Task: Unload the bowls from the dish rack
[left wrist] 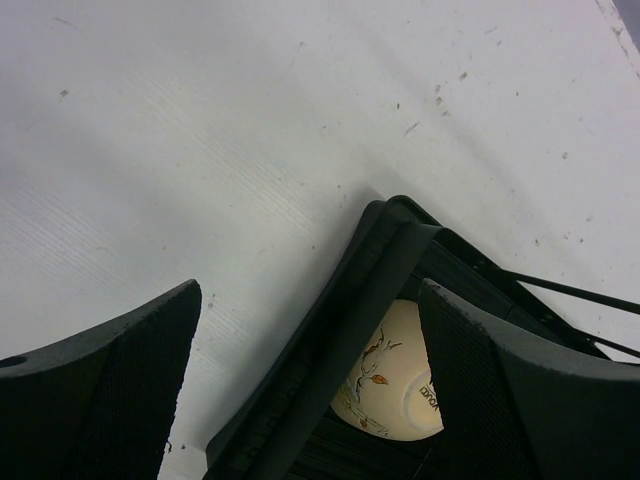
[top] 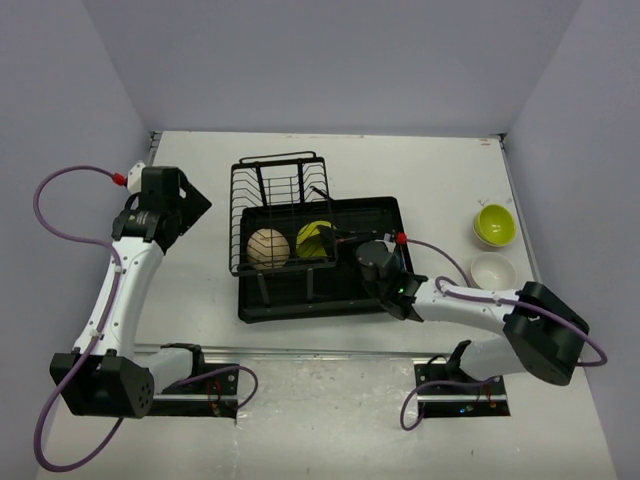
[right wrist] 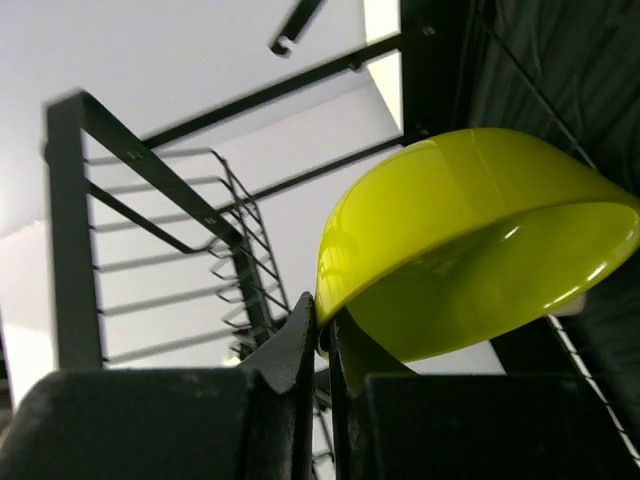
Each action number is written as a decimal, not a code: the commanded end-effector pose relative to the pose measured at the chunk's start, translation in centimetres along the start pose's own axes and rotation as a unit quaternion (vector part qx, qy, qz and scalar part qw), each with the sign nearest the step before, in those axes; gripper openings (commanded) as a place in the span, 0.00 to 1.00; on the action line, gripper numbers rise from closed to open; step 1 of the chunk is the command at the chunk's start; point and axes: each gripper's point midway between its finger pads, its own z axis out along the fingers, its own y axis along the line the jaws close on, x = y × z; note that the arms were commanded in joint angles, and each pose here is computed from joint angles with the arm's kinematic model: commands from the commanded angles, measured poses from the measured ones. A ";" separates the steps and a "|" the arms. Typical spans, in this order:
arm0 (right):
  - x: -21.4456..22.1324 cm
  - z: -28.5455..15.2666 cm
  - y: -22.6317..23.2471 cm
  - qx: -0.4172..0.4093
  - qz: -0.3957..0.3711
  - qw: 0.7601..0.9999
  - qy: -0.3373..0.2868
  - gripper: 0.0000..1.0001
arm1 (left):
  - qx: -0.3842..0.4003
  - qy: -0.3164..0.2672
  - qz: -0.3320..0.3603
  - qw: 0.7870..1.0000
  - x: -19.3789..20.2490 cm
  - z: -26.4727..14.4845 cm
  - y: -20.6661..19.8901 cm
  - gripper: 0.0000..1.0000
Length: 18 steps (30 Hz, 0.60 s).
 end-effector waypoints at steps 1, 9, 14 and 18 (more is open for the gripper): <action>0.8 -0.1 7.4 -0.064 0.180 0.980 0.058 0.00 | 0.006 -0.027 0.002 1.000 -2.0 -0.6 -0.7 0.89; -3.4 1.2 12.3 -0.102 0.095 0.985 0.107 0.00 | 0.004 -0.025 0.011 1.000 -1.9 -0.2 -0.7 0.89; -6.0 1.3 15.2 -0.121 -0.052 0.976 0.175 0.00 | 0.001 -0.025 0.017 1.000 -2.1 0.0 -0.9 0.89; -7.2 2.4 15.0 -0.075 -0.165 0.957 0.225 0.00 | -0.001 -0.014 0.022 1.000 -1.3 0.7 -0.6 0.89</action>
